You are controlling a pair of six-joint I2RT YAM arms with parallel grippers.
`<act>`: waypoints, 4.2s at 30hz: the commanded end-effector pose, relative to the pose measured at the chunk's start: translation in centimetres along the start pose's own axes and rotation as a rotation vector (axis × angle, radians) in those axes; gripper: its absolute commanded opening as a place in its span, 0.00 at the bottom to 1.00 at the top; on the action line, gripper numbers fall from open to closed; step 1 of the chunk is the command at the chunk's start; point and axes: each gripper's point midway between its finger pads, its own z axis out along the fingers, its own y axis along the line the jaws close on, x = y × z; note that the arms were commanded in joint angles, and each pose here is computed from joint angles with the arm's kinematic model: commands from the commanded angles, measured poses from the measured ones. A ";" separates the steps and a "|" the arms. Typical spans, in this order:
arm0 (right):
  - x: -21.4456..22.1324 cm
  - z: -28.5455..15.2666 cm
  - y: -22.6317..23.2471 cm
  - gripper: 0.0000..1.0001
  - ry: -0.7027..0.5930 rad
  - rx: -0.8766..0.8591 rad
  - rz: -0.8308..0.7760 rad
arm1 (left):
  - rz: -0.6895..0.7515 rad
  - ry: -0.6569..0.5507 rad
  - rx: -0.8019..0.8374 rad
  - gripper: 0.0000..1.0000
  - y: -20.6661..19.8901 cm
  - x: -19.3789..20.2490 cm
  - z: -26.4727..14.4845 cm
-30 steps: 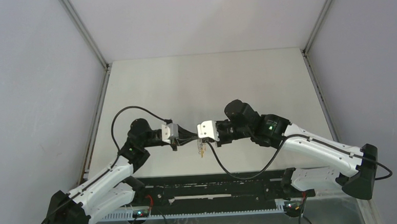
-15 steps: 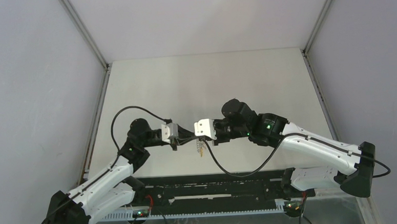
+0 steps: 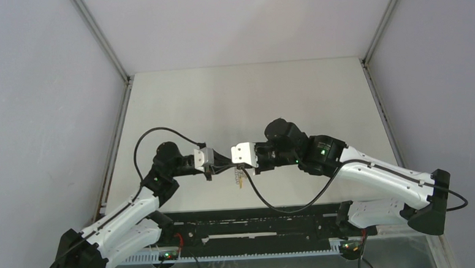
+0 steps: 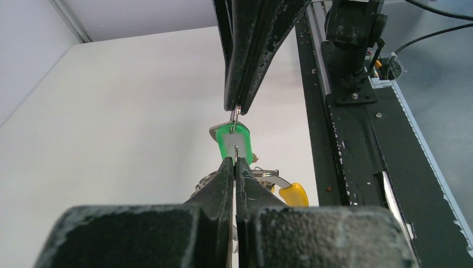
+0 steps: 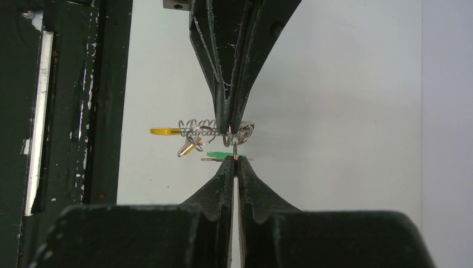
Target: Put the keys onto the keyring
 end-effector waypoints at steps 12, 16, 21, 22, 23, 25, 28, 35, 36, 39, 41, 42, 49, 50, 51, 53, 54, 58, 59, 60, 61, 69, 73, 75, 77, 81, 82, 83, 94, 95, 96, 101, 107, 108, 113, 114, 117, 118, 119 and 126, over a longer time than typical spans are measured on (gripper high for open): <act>-1.1 -0.1 -0.4 0.00 0.017 -0.010 0.013 | 0.104 -0.062 -0.019 0.00 0.8 -3.4 0.1; -1.3 -0.2 -0.7 0.00 0.012 0.009 0.011 | 0.104 -0.061 -0.018 0.00 0.8 -3.4 0.2; -1.3 -0.4 -0.9 0.00 0.017 0.023 0.009 | 0.101 -0.058 -0.019 0.00 0.8 -3.3 0.2; -1.2 -0.4 -0.9 0.00 0.020 0.025 0.010 | 0.103 -0.058 -0.020 0.00 0.8 -3.3 0.2; -1.2 -0.4 -1.0 0.00 0.024 0.029 0.013 | 0.103 -0.059 -0.021 0.00 0.9 -3.3 0.2; -1.1 -0.5 -1.1 0.00 0.029 0.035 0.015 | 0.103 -0.058 -0.023 0.00 0.9 -3.3 0.2; -1.1 -0.5 -1.1 0.00 0.028 0.040 0.017 | 0.100 -0.057 -0.024 0.00 0.9 -3.3 0.2; -1.2 -0.3 -1.0 0.00 0.022 0.031 0.017 | 0.102 -0.059 -0.026 0.00 0.9 -3.3 0.2; -1.3 -0.3 -0.9 0.00 0.019 0.028 0.016 | 0.102 -0.059 -0.027 0.00 0.9 -3.3 0.2; -1.5 -0.3 -0.8 0.00 0.010 0.020 0.015 | 0.103 -0.059 -0.029 0.00 1.0 -3.4 0.2; -1.5 -0.4 -0.8 0.00 0.008 0.018 0.014 | 0.104 -0.060 -0.028 0.00 0.9 -3.4 0.1; -1.5 -0.4 -0.8 0.00 0.008 0.019 0.014 | 0.104 -0.061 -0.028 0.00 0.9 -3.4 0.1; -1.7 -0.2 -0.5 0.00 -0.002 0.003 0.015 | 0.104 -0.061 -0.030 0.00 0.9 -3.4 0.2; -1.8 -0.2 -0.5 0.00 -0.003 0.000 0.014 | 0.104 -0.061 -0.031 0.00 1.0 -3.4 0.2; -1.8 -0.2 -0.4 0.00 -0.004 -0.003 0.014 | 0.101 -0.058 -0.032 0.00 1.0 -3.3 0.2; -1.8 -0.2 -0.4 0.00 -0.004 -0.002 0.016 | 0.102 -0.060 -0.032 0.00 1.0 -3.3 0.2; -1.8 -0.2 -0.5 0.00 -0.003 0.000 0.016 | 0.102 -0.060 -0.030 0.00 0.9 -3.3 0.2; -1.9 -0.1 -0.4 0.00 -0.005 -0.008 0.019 | 0.104 -0.062 -0.037 0.00 1.0 -3.4 0.1; -1.8 -0.1 -0.3 0.00 -0.004 -0.011 0.020 | 0.102 -0.060 -0.037 0.00 1.0 -3.3 0.1; -1.9 -0.1 -0.3 0.00 -0.004 -0.011 0.021 | 0.103 -0.061 -0.038 0.00 1.1 -3.4 0.1; -1.8 -0.2 -0.4 0.00 -0.002 -0.010 0.025 | 0.105 -0.061 -0.041 0.00 1.1 -3.4 0.1; -1.9 -0.4 -0.6 0.00 0.008 0.000 0.049 | 0.113 -0.056 -0.075 0.00 1.5 -3.2 -0.1; -1.5 -0.3 -0.6 0.00 0.023 0.000 0.064 | 0.120 -0.059 -0.075 0.00 1.4 -3.3 -0.1; -1.0 -0.3 -0.9 0.00 0.040 0.011 0.081 | 0.122 -0.059 -0.079 0.01 1.4 -3.3 -0.2; 0.0 -0.3 -1.3 0.00 0.073 0.025 0.123 | 0.126 -0.049 -0.096 0.00 1.7 -3.0 -0.3; 3.0 -0.4 -1.4 0.00 0.167 0.032 0.297 | 0.134 -0.020 -0.162 0.00 2.6 -2.4 -0.7; 4.1 -0.2 -1.3 0.00 0.202 0.036 0.349 | 0.138 -0.016 -0.180 0.00 2.8 -2.2 -0.9; 5.3 -0.1 -1.1 0.00 0.244 0.045 0.403 | 0.142 -0.012 -0.198 0.00 3.1 -2.1 -1.0; 14.0 -0.2 2.2 0.00 0.535 0.041 0.849 | 0.179 -0.041 -0.414 0.00 5.5 -2.2 -3.0; 14.6 0.2 2.2 0.00 0.550 0.046 0.864 | 0.182 -0.047 -0.428 0.00 5.6 -2.3 -3.2; 15.0 0.6 2.2 0.00 0.563 0.049 0.873 | 0.185 -0.050 -0.441 0.00 5.8 -2.4 -3.3; 18.3 3.9 1.4 0.00 0.588 0.081 0.897 | 0.191 -0.064 -0.476 0.00 6.0 -2.7 -3.8; 21.2 8.5 -0.4 0.00 0.523 0.151 0.902 | 0.195 -0.073 -0.494 0.00 6.2 -2.7 -4.1; 21.4 9.1 -0.8 0.00 0.511 0.169 0.904 | 0.197 -0.075 -0.496 0.00 6.2 -2.8 -4.1; 22.1 11.1 -2.6 0.00 0.466 0.248 0.887 | 0.195 -0.076 -0.498 0.00 6.2 -2.7 -4.1; 22.3 11.4 -2.9 0.00 0.463 0.260 0.883 | 0.194 -0.076 -0.497 0.00 6.2 -2.7 -4.1; 22.8 11.6 -3.5 0.00 0.468 0.297 0.875 | 0.195 -0.078 -0.498 0.00 6.2 -2.7 -4.1; 23.0 11.7 -3.6 0.00 0.469 0.305 0.871 | 0.195 -0.078 -0.497 0.00 6.2 -2.7 -4.1; 23.2 11.8 -3.8 0.00 0.471 0.313 0.869 | 0.195 -0.079 -0.496 0.00 6.2 -2.7 -4.1; 23.6 12.2 -4.0 0.00 0.458 0.331 0.873 | 0.194 -0.083 -0.494 0.00 6.1 -2.8 -4.1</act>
